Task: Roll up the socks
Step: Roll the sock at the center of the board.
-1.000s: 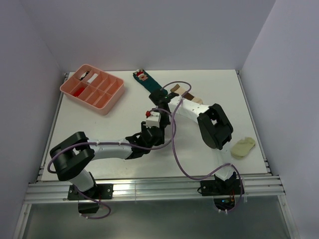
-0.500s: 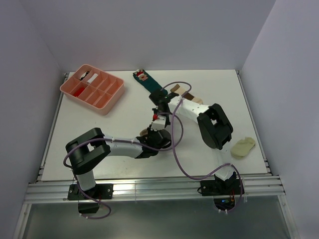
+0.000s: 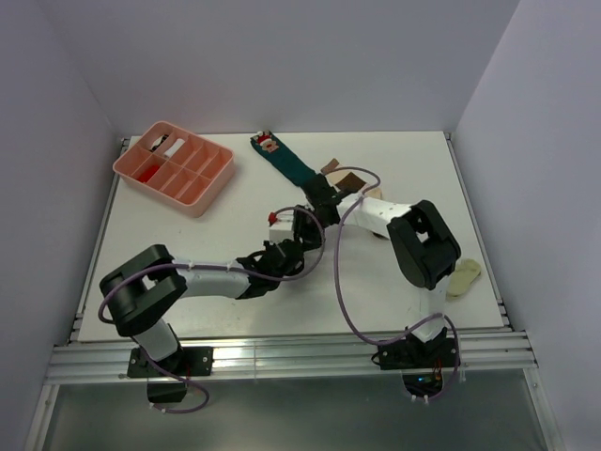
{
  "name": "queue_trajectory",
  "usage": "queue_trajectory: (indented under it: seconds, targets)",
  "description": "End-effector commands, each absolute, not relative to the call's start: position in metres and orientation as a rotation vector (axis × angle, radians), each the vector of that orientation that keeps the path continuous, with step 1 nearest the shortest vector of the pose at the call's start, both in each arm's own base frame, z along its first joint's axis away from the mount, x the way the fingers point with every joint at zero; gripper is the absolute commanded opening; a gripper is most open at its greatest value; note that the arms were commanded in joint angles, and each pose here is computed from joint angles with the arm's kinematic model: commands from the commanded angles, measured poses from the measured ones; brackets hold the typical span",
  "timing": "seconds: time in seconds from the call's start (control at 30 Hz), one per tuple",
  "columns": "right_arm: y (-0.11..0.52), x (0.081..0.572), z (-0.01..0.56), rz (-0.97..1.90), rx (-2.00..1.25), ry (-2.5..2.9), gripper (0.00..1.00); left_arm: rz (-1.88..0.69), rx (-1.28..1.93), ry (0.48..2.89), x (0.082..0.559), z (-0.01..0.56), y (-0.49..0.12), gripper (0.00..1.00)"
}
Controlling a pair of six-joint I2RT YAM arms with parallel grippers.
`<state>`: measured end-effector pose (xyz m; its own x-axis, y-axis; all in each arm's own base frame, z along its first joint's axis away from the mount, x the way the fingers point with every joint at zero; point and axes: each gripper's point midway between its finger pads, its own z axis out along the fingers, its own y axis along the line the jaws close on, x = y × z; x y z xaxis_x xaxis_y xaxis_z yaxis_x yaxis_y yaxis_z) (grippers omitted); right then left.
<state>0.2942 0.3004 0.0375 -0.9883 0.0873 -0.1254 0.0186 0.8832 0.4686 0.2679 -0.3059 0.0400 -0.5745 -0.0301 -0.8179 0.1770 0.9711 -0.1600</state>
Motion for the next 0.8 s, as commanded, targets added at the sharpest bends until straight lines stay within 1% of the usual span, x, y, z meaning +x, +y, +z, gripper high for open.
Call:
queue_trajectory:
  seconds: [0.0, 0.07, 0.13, 0.17, 0.23, 0.27, 0.3, 0.33, 0.37, 0.43, 0.47, 0.5, 0.57, 0.63, 0.67, 0.77]
  targets:
    - [0.324, 0.317, 0.094, 1.037, 0.123, 2.672, 0.50, -0.486, 0.104, 2.304, 0.246, 0.024, -0.303, 0.01]
    - [0.320, 0.331, 0.115, 1.069, 0.158, 2.576, 0.56, -0.568, 0.063, 2.327, 0.247, 0.026, -0.300, 0.01]
    - [0.312, 0.336, 0.119, 1.071, 0.200, 2.534, 0.62, -0.667, 0.029, 2.342, 0.243, 0.029, -0.298, 0.00]
    - [0.311, 0.343, 0.136, 1.109, 0.216, 2.459, 0.65, -0.709, -0.001, 2.341, 0.247, 0.031, -0.294, 0.01]
    - [0.295, 0.349, 0.136, 1.101, 0.276, 2.414, 0.69, -0.804, -0.060, 2.335, 0.246, 0.034, -0.289, 0.01]
    - [0.293, 0.352, 0.147, 1.126, 0.277, 2.360, 0.69, -0.869, -0.083, 2.335, 0.248, 0.039, -0.286, 0.01]
    - [0.286, 0.348, 0.139, 1.120, 0.296, 2.377, 0.70, -0.887, -0.105, 2.347, 0.246, 0.034, -0.280, 0.01]
    - [0.286, 0.349, 0.144, 1.142, 0.284, 2.346, 0.70, -0.969, -0.121, 2.349, 0.243, 0.039, -0.284, 0.01]
    - [0.286, 0.349, 0.144, 1.149, 0.277, 2.331, 0.70, -0.990, -0.165, 2.343, 0.249, 0.040, -0.277, 0.01]
    - [0.287, 0.336, 0.131, 1.178, 0.269, 2.353, 0.69, -1.047, -0.239, 2.362, 0.247, 0.035, -0.270, 0.01]
    - [0.288, 0.335, 0.129, 1.196, 0.275, 2.343, 0.69, -1.122, -0.255, 2.335, 0.251, 0.042, -0.269, 0.01]
    - [0.287, 0.326, 0.116, 1.198, 0.278, 2.371, 0.69, -1.131, -0.289, 2.360, 0.248, 0.032, -0.264, 0.01]
    - [0.295, 0.317, 0.111, 1.226, 0.263, 2.357, 0.69, -1.188, -0.355, 2.340, 0.256, 0.034, -0.258, 0.01]
    - [0.301, 0.299, 0.094, 1.226, 0.250, 2.386, 0.68, -1.241, -0.402, 2.363, 0.252, 0.026, -0.255, 0.01]
    - [0.305, 0.299, 0.092, 1.238, 0.258, 2.370, 0.68, -1.264, -0.417, 2.338, 0.256, 0.029, -0.253, 0.01]
    - [0.314, 0.286, 0.075, 1.276, 0.267, 2.386, 0.67, -1.282, -0.467, 2.362, 0.254, 0.019, -0.247, 0.01]
